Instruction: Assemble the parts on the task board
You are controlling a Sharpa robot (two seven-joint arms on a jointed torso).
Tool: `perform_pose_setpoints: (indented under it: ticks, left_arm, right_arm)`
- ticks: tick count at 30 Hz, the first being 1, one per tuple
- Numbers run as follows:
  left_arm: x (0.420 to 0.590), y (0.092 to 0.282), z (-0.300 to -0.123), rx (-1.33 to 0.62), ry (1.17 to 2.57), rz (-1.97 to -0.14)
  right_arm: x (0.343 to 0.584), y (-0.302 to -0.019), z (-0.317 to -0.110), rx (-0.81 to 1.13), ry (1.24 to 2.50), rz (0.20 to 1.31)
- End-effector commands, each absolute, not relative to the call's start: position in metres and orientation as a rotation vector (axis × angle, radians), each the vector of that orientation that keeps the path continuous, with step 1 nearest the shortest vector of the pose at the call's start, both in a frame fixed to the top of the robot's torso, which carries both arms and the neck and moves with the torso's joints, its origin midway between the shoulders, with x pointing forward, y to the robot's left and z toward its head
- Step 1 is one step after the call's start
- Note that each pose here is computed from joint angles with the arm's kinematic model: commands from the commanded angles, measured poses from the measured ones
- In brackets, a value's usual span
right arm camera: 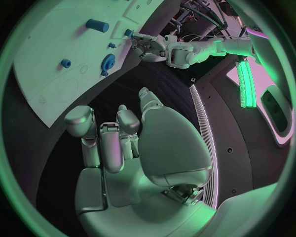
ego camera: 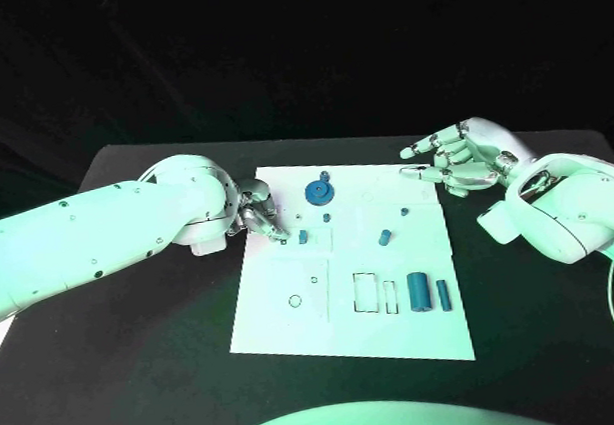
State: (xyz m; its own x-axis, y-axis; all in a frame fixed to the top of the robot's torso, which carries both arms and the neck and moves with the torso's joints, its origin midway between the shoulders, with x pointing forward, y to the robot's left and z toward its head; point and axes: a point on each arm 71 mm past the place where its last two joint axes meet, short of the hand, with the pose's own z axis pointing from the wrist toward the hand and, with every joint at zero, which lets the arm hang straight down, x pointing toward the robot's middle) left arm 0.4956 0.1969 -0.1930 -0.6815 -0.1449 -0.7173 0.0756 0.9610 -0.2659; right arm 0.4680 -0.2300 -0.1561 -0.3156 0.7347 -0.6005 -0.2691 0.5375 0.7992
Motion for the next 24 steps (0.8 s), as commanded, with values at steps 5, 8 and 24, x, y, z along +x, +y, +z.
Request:
perform_pose_setpoints:
  ticks: [5, 8, 24]
  left_arm:
    - [0.4922, 0.1966, -0.1982, 0.012, 2.355, -0.32]
    - [0.4921, 0.1966, -0.1983, 0.013, 2.358, -0.318]
    - [0.4938, 0.1896, -0.2005, 0.006, 2.384, -0.283]
  right_arm:
    - [0.467, -0.228, -0.1572, 0.387, 1.612, 1.075]
    - [0.4669, -0.2279, -0.1572, 0.386, 1.612, 1.075]
    - [0.4666, -0.2272, -0.1571, 0.385, 1.613, 1.078]
